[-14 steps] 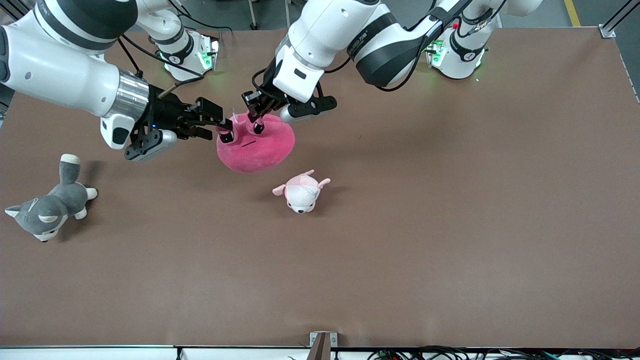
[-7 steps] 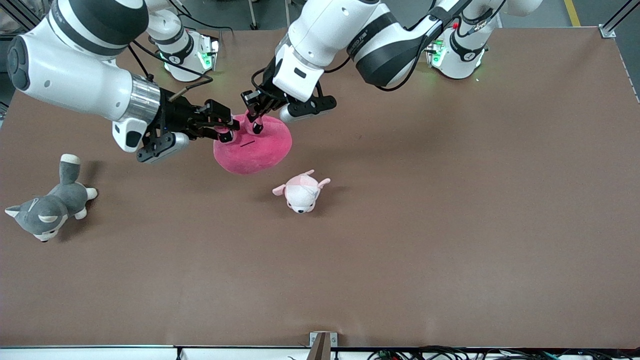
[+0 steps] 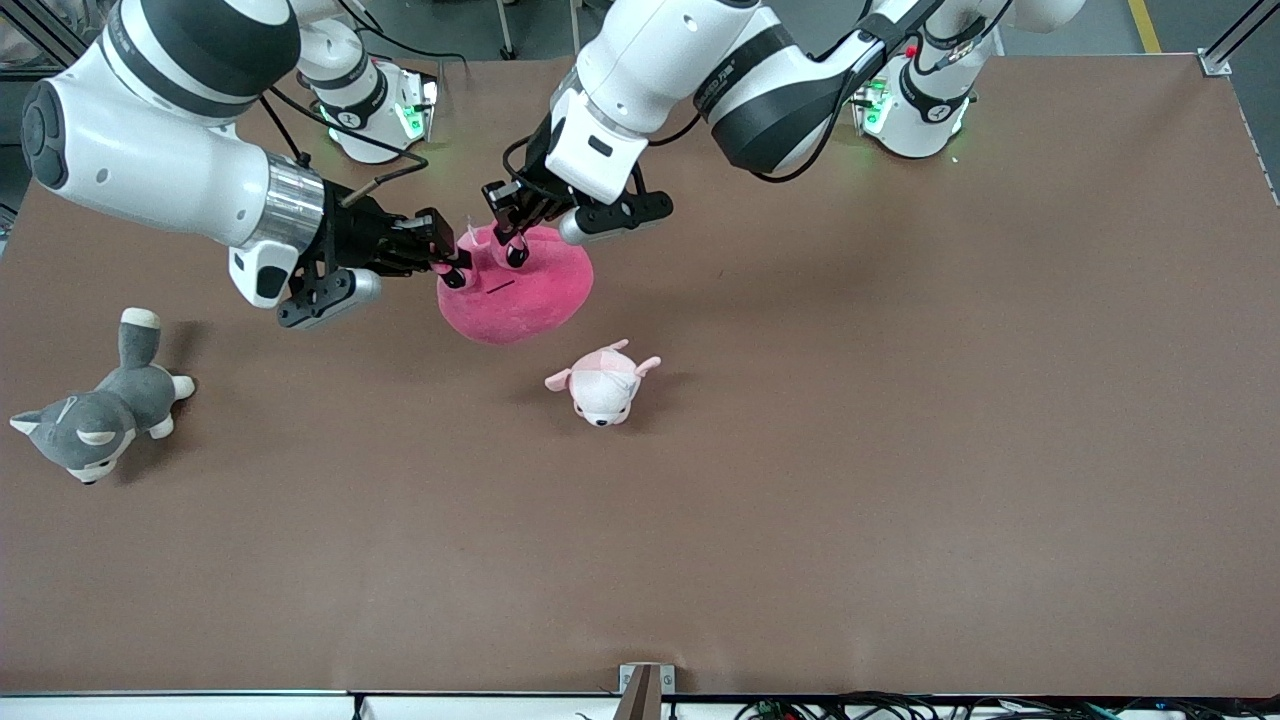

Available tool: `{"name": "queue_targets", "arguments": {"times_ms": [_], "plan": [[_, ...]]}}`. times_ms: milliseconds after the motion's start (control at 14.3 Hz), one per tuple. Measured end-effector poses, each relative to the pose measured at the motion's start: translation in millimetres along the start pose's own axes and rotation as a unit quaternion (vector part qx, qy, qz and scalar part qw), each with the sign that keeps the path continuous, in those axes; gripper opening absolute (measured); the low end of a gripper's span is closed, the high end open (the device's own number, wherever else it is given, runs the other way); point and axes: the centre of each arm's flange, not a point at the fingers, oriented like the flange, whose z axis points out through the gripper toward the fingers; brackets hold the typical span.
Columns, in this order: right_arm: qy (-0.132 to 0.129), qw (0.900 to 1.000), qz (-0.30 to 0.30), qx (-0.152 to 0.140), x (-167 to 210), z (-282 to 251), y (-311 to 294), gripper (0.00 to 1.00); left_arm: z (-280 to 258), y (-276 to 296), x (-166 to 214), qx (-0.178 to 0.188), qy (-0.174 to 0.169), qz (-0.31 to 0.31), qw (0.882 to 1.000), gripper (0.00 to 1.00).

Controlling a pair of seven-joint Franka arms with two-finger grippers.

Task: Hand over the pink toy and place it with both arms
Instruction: 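Open the left gripper and withdraw it while the right gripper holds the pig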

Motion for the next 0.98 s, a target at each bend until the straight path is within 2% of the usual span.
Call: {"name": "queue_targets", "arguments": {"times_ms": [70,210,420,630,700,770,980], "plan": [[0.002,1.000,0.001,-0.002,0.7,-1.8,1.9,0.13,0.0,0.0,0.0,0.000,0.000,0.000,1.000,0.07],[0.013,1.000,0.001,-0.023,4.2,-11.2,11.0,0.12,-1.1,0.7,1.4,-0.003,0.001,-0.001,1.000,0.21],[0.018,0.998,0.008,-0.059,7.6,-32.2,34.8,0.12,-7.1,2.8,11.2,-0.009,0.007,-0.005,1.000,0.53],[0.021,0.998,0.027,-0.062,12.0,-51.5,69.3,0.12,-25.1,2.3,44.7,-0.005,0.025,-0.009,1.000,0.83],[0.023,0.997,0.036,-0.061,16.0,-57.4,88.2,0.12,-37.5,-2.4,65.2,0.014,0.039,0.002,0.999,0.94],[0.023,0.997,0.042,-0.060,21.2,-61.2,109.4,0.12,-52.4,-10.3,88.8,0.042,0.052,0.014,0.998,1.00],[0.018,0.997,0.056,-0.055,40.0,-60.1,180.8,0.12,-99.9,-46.7,166.2,0.137,0.086,0.055,0.985,1.00]]}}
